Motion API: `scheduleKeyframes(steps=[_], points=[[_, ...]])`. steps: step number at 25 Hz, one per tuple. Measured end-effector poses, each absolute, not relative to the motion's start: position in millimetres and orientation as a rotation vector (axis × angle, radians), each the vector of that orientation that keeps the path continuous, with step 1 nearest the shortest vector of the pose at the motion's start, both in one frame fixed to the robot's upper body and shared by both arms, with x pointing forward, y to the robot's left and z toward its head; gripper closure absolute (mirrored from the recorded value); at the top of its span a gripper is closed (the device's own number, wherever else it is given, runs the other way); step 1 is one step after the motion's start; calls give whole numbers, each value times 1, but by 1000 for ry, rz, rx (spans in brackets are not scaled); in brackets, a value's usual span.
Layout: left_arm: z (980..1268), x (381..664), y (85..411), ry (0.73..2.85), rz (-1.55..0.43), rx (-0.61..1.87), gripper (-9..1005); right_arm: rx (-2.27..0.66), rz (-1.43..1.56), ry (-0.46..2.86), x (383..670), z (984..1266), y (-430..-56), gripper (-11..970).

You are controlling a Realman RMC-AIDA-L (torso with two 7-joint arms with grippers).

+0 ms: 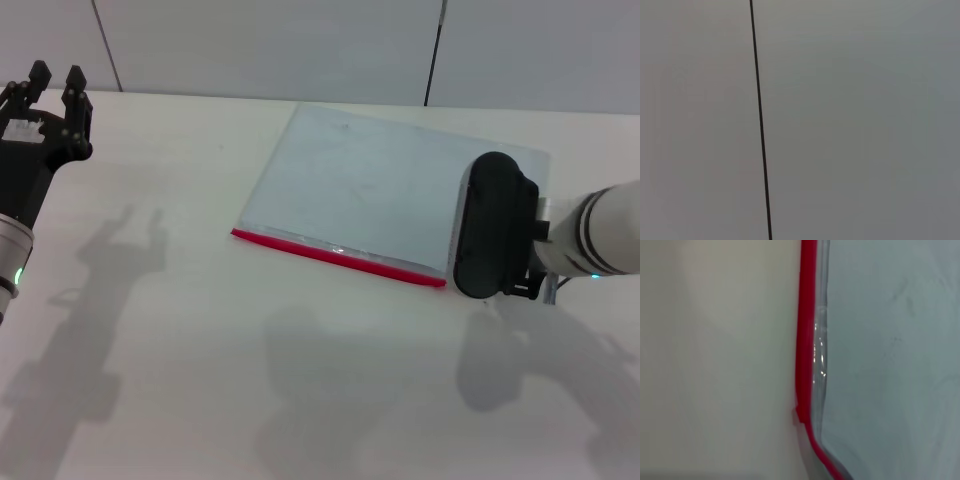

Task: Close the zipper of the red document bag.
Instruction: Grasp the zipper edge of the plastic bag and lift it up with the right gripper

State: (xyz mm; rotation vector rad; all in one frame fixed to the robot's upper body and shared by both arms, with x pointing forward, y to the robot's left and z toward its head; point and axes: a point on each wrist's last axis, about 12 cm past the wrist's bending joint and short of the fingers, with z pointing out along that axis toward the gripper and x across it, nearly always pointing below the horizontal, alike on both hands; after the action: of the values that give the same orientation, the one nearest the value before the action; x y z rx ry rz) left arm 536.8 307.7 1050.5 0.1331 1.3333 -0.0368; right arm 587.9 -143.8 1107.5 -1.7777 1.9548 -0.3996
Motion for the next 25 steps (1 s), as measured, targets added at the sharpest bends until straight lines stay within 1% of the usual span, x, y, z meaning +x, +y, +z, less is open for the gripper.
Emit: scheduleKeyframes(steps=[13, 18, 25], points=[[1051, 537, 307, 1332, -38, 133, 640, -1831, -439, 1948, 593, 1103, -137, 472], [1051, 538, 307, 1331, -39, 133, 640, -1828, -443, 1954, 595, 1103, -136, 663], [1051, 538, 306, 1332, -42, 139, 640, -1829, -444, 1954, 595, 1103, -136, 779]])
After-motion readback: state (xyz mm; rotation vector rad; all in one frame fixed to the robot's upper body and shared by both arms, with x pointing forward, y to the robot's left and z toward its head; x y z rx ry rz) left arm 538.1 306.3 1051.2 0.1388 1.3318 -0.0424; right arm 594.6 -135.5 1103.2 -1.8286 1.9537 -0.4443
